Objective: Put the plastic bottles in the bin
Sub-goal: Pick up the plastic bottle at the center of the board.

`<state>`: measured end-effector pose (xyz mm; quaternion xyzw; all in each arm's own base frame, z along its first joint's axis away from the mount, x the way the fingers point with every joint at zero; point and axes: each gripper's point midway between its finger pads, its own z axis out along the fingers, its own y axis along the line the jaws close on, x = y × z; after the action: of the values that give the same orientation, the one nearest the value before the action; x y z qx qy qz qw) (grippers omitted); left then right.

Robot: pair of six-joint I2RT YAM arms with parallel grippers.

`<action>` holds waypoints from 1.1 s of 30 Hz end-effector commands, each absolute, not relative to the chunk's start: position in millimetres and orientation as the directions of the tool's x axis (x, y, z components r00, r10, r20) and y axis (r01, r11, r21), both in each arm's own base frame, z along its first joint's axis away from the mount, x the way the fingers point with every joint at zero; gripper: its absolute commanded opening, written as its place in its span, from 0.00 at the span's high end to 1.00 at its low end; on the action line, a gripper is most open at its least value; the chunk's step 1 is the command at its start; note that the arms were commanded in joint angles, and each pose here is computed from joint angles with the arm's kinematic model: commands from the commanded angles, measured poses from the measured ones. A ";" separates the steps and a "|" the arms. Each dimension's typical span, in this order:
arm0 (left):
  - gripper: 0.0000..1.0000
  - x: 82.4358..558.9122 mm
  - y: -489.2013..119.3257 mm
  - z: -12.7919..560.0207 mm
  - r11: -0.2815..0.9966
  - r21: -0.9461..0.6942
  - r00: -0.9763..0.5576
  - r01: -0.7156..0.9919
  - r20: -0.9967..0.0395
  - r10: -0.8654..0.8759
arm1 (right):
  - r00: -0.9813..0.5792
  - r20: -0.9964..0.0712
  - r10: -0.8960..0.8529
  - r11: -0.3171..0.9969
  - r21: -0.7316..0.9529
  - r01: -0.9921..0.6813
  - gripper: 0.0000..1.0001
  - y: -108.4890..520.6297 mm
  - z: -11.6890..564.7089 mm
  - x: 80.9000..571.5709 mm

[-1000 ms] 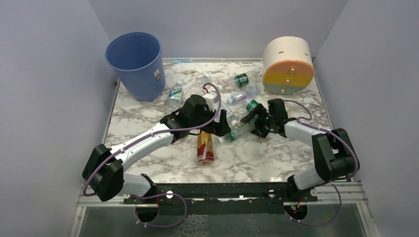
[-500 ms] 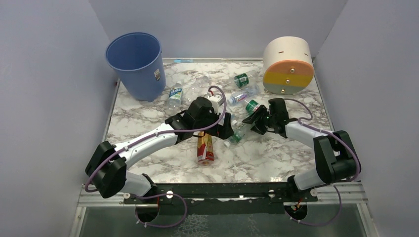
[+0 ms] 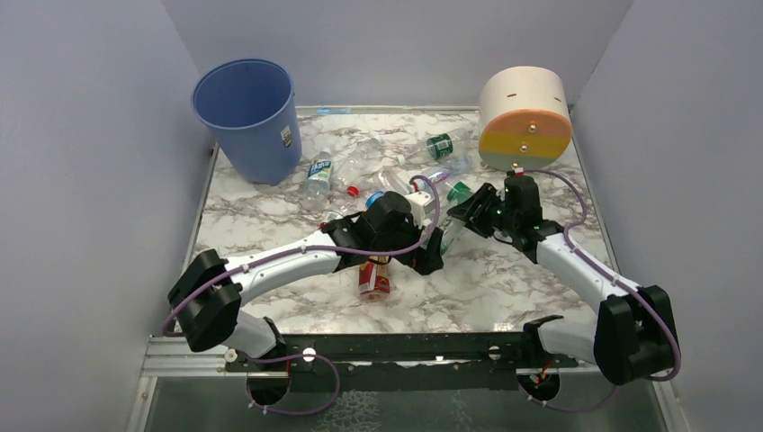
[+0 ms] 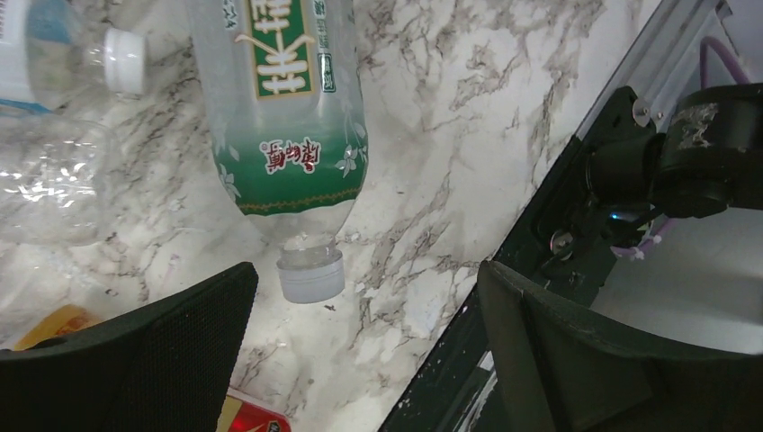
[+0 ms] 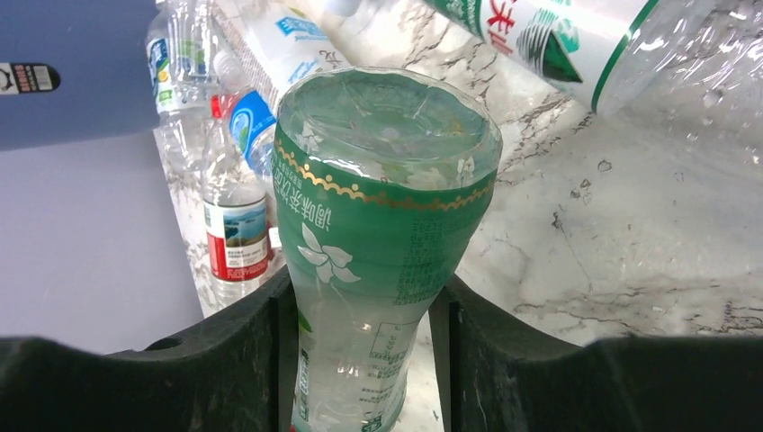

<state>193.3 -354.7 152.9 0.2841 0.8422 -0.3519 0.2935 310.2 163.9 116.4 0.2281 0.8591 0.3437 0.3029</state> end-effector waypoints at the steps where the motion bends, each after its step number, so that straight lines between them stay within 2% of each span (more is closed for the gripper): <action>1: 0.01 190.0 -373.5 156.9 0.553 -0.424 -0.637 0.717 -0.720 0.275 | -0.741 -0.377 0.555 0.676 0.724 0.139 0.52 165.9 122.9 294.3; 7: 0.01 189.6 -388.2 155.0 0.522 -0.451 -0.644 0.724 -0.714 0.276 | -0.753 -0.367 0.547 0.658 0.744 0.116 0.51 169.4 131.9 285.3; 33: 0.01 204.3 -410.3 152.2 0.528 -0.450 -0.644 0.721 -0.717 0.269 | -0.779 -0.354 0.517 0.623 0.780 0.060 0.50 180.7 142.9 266.6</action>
<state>201.2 -395.4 135.9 0.2985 0.8380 -0.3596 0.2815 276.2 174.2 138.7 0.1820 0.8562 0.3837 0.2941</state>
